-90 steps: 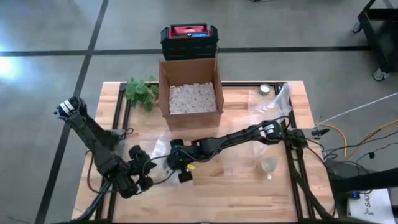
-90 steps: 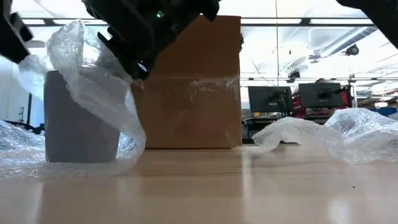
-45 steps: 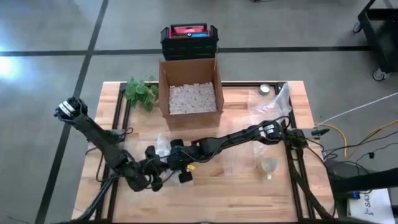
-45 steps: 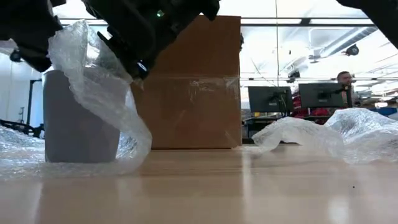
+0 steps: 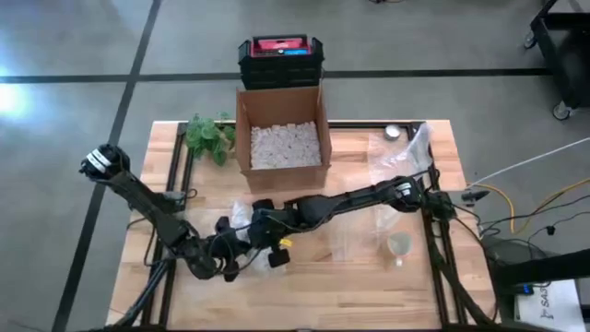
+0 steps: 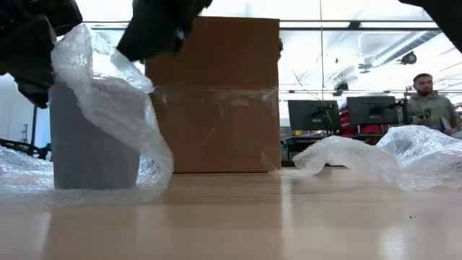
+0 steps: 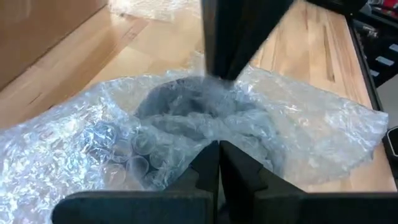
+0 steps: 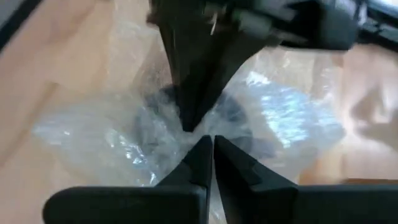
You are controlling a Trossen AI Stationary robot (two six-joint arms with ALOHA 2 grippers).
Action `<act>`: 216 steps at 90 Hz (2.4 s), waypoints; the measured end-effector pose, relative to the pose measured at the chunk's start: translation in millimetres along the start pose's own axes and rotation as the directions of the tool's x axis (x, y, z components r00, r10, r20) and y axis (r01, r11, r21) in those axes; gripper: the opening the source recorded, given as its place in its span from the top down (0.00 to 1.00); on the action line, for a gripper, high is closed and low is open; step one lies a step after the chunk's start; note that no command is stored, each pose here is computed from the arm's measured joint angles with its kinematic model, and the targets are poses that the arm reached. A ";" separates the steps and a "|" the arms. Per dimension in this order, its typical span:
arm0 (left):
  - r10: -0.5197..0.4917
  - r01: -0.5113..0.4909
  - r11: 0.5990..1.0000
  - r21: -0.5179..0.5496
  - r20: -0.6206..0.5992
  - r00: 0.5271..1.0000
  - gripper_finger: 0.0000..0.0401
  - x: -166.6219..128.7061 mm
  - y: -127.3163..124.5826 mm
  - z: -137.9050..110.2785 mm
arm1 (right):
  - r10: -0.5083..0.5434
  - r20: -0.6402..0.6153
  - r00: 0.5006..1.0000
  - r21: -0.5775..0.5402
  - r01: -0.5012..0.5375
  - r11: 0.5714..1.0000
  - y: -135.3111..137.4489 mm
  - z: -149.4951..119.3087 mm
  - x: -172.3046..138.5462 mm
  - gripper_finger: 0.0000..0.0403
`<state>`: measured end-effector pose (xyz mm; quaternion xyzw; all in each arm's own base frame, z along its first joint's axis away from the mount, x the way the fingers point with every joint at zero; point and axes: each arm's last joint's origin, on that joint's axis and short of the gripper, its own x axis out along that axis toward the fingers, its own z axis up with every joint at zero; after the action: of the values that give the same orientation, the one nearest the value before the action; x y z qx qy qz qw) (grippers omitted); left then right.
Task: Wrap mug
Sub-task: Wrap the blue mug using the left bubble wrap
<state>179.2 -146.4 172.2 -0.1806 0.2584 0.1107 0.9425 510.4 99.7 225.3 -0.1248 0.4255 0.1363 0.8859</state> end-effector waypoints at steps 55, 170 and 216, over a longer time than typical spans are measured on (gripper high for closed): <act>-0.002 0.002 1.000 0.007 0.001 1.000 1.00 -0.4 -1.6 1.6 | 0.090 -0.038 0.995 0.071 -0.087 0.994 0.4 -29.8 73.9 1.00; -0.011 0.011 1.000 0.017 0.006 1.000 1.00 -0.5 -2.7 2.7 | 0.070 -0.070 0.995 0.046 -0.067 0.997 -8.6 -20.4 40.5 0.99; -0.012 0.012 1.000 0.018 0.004 1.000 1.00 -0.6 -2.7 2.5 | 0.148 -0.032 0.988 -0.003 -0.148 0.989 7.4 -7.6 20.4 0.99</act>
<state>180.6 -147.9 175.2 -0.1734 0.2564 0.1033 0.9453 514.6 106.8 203.9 -0.0973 0.4472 0.2008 0.8661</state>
